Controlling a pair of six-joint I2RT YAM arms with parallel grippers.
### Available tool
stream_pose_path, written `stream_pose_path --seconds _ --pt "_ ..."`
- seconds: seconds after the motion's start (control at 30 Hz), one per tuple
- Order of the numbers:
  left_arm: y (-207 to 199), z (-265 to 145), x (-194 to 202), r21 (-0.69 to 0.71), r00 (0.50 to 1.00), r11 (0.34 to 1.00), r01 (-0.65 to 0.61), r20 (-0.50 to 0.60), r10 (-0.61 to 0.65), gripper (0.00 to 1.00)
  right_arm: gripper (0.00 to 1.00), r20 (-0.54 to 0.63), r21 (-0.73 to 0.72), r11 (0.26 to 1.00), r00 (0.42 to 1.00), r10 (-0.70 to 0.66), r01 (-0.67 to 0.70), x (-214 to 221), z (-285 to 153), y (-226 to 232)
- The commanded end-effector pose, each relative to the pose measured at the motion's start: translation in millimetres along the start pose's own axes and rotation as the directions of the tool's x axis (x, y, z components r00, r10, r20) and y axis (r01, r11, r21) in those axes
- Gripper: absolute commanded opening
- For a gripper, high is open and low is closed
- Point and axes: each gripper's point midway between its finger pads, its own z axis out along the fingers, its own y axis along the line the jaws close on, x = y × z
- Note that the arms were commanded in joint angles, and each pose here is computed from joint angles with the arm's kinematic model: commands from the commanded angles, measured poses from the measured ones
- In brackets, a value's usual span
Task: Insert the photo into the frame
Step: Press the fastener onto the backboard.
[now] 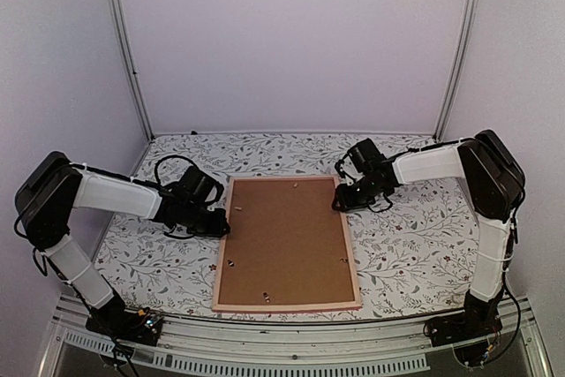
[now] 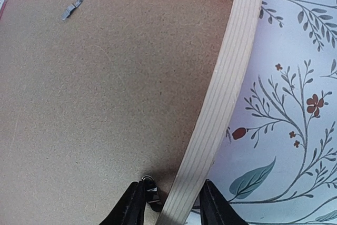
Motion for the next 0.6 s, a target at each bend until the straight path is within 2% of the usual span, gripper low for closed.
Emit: stream_pose_path --seconds 0.0,0.33,0.57 --pt "0.6 3.4 3.6 0.002 0.998 0.999 -0.053 -0.025 0.053 0.17 0.37 -0.034 0.047 0.998 0.999 -0.030 0.031 17.6 11.4 -26.0" --pt "3.4 2.6 5.0 -0.008 0.998 0.998 -0.054 -0.028 0.054 0.17 0.31 -0.032 -0.003 0.999 0.998 -0.054 0.054 17.2 14.5 -33.4" --pt "3.4 2.4 4.3 -0.008 0.998 0.998 -0.056 -0.027 0.055 0.17 0.33 -0.040 -0.058 0.995 0.996 -0.078 0.076 21.8 15.5 -27.6"
